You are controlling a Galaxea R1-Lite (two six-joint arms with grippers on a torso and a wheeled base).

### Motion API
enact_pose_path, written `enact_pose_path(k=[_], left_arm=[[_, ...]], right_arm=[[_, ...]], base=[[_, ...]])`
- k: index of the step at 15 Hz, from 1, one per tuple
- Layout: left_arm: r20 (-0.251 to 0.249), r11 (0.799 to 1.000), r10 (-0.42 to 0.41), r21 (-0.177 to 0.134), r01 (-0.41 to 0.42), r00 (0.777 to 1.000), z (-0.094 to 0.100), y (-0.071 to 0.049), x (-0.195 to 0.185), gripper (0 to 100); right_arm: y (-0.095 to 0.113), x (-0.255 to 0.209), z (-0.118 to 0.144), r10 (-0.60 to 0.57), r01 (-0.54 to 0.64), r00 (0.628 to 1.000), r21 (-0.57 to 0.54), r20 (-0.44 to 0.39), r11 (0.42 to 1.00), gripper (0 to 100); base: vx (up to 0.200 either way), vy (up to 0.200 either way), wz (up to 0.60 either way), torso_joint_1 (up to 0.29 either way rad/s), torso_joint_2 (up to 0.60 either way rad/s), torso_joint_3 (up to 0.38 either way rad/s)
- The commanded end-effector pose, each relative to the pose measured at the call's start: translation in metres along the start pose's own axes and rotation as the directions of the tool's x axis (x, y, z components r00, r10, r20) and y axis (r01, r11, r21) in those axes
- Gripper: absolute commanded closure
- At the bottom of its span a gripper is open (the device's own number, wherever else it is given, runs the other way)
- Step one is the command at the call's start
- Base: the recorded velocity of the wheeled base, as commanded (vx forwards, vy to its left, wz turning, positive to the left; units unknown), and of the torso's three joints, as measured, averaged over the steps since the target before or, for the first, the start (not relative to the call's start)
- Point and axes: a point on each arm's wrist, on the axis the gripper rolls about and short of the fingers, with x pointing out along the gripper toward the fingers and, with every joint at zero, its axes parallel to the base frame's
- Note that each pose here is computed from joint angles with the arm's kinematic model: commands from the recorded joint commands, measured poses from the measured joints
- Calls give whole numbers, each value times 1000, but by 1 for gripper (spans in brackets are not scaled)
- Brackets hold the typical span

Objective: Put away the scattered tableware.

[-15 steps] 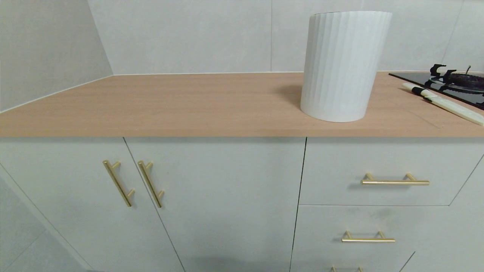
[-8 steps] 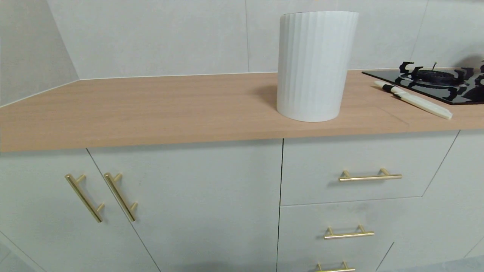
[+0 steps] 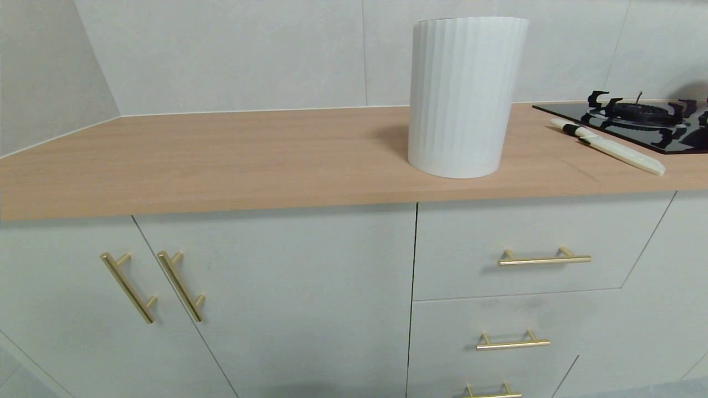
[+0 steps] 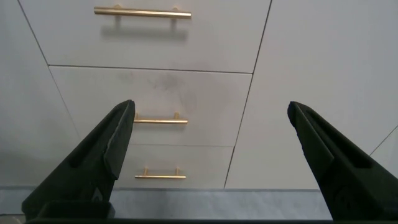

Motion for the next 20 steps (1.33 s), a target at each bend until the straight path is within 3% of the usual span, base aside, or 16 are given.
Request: enact_pose_path(k=[1, 8, 14, 18, 20], left_arm=[[0, 1000, 1, 0, -1, 1000, 0, 0, 0, 0], [0, 1000, 1, 0, -1, 1000, 0, 0, 0, 0], [0, 1000, 1, -2, -1, 1000, 0, 0, 0, 0], [0, 1000, 1, -5, -1, 1000, 0, 0, 0, 0], [0, 1000, 1, -5, -1, 1000, 0, 0, 0, 0]], right_arm=[[0, 0, 0, 1, -1, 1000, 0, -2, 1000, 0], [0, 0, 0, 1, -1, 1000, 0, -2, 1000, 0], [0, 0, 0, 1, -1, 1000, 0, -2, 1000, 0], [0, 0, 0, 1, -1, 1000, -2, -2, 1000, 0], [0, 0, 0, 1, -1, 1000, -2, 0, 1000, 0]], base=[[0, -200, 0, 7, 2, 2], [0, -200, 0, 2, 4, 2], [0, 0, 0, 0, 0, 0], [200, 0, 0, -2, 1, 8], [0, 0, 0, 0, 0, 0]])
